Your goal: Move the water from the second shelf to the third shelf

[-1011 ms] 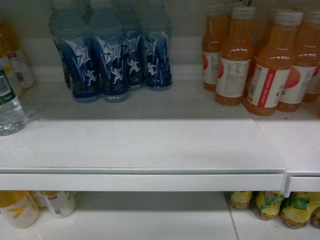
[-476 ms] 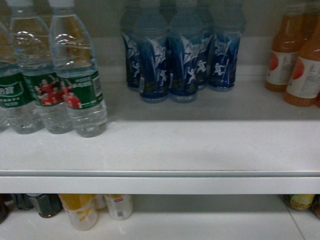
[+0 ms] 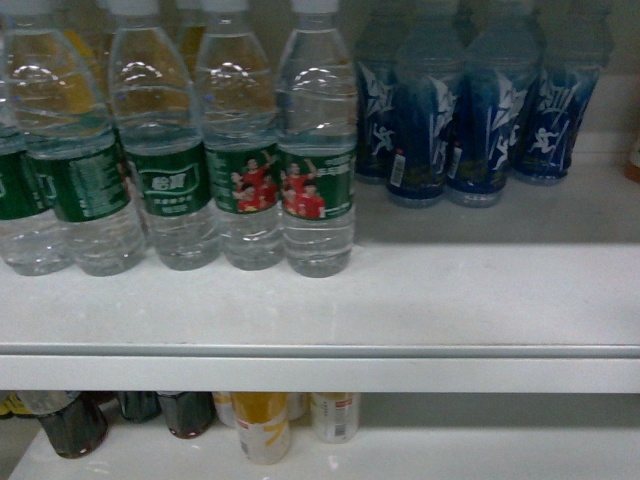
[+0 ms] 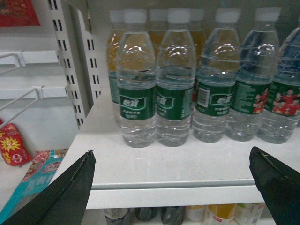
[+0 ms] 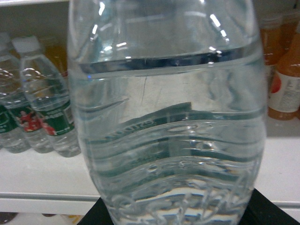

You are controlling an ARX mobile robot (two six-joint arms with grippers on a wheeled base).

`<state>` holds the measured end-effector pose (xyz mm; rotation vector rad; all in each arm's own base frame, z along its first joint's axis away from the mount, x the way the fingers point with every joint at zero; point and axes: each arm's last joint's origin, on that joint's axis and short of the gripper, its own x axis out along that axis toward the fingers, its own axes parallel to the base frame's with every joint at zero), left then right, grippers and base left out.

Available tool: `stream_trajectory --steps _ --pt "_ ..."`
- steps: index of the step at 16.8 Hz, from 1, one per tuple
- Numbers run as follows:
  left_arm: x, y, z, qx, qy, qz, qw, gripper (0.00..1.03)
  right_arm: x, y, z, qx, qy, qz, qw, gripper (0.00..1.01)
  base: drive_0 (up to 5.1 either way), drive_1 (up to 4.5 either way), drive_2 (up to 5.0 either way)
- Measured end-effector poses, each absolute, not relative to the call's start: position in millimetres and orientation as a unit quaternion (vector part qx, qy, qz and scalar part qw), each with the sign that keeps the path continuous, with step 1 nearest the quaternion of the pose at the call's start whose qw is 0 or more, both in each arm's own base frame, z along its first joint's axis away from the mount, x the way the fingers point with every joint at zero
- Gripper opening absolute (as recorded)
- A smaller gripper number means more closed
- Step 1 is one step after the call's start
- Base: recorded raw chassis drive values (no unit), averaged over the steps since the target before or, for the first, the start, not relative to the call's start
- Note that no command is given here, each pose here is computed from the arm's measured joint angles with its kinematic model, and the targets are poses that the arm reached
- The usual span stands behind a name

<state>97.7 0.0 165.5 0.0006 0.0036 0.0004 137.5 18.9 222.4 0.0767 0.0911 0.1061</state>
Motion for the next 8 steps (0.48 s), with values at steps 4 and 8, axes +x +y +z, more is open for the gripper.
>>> stream_trajectory --steps 4,8 --pt "97.7 0.0 165.6 0.0 0.001 0.0 1.0 0.98 137.5 18.9 222.4 0.038 0.045 0.053 0.997 0.4 -5.0 2.44 2.4" --pt "97.7 0.0 165.5 0.0 0.002 0.0 1.0 0.98 137.5 19.0 222.7 0.038 0.044 0.054 0.997 0.4 -4.9 2.52 2.5"
